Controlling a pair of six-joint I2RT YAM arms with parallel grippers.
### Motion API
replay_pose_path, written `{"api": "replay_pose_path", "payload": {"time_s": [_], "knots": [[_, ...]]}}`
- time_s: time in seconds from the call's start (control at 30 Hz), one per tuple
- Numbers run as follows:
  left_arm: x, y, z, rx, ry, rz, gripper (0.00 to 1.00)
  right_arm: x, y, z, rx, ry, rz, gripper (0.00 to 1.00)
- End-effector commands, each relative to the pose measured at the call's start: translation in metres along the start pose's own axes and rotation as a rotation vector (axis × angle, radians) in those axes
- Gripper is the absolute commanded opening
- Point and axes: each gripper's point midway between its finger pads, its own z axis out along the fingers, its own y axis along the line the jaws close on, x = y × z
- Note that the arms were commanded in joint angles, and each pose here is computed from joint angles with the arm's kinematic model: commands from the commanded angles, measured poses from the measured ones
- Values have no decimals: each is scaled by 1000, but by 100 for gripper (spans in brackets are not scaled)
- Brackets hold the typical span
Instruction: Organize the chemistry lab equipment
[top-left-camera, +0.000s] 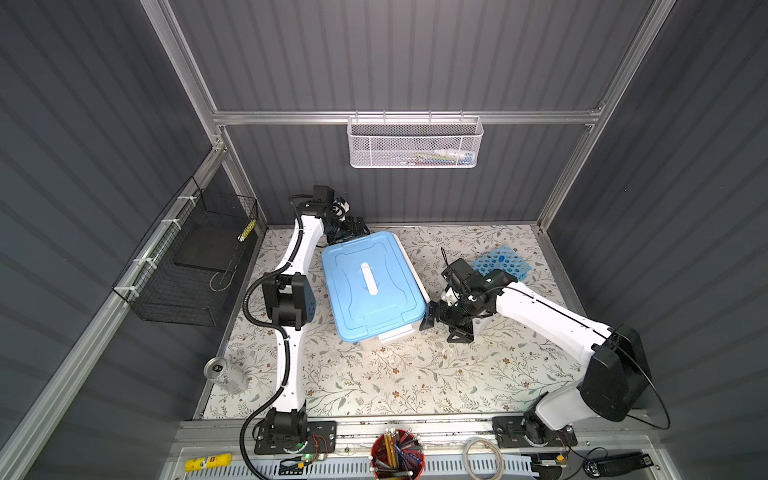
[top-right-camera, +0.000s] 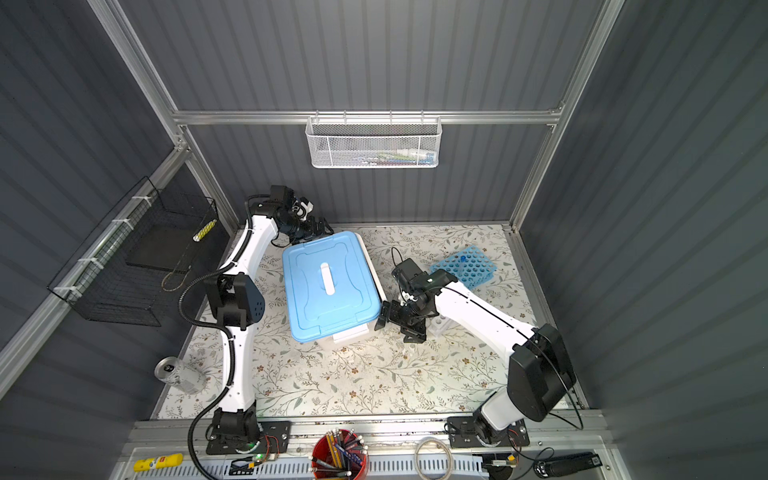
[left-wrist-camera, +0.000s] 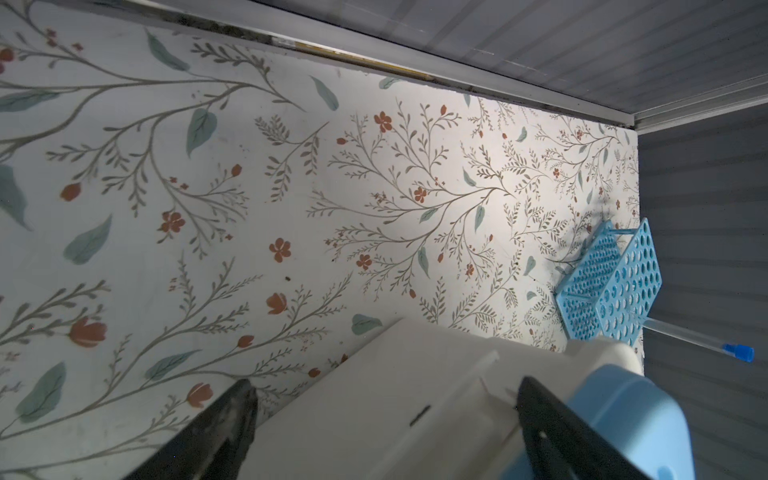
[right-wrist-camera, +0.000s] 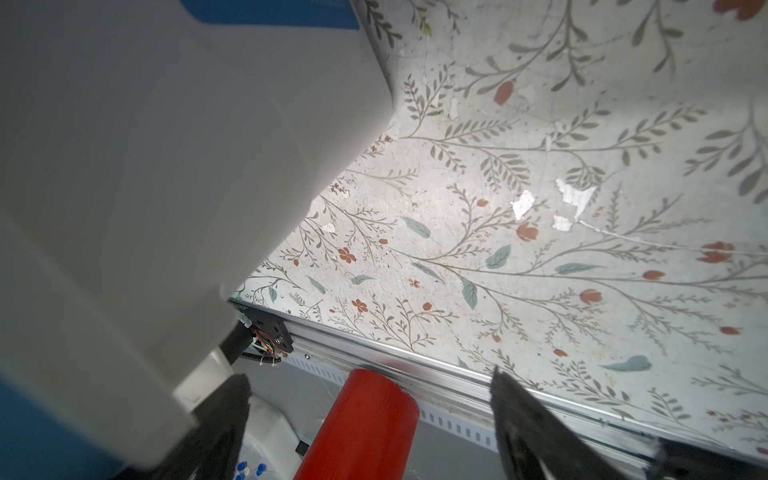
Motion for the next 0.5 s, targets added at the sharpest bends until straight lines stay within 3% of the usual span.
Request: {"api": "replay_pose_path", "payload": {"time_s": [0.0,0.47], "knots": [[33,-1,-9,-24,106,16,98,-30,4,-11,1,-90,-7,91],[42,9,-13,-45,142,-49,98,-66,7,-16,-18,-93,-7,91]]}}
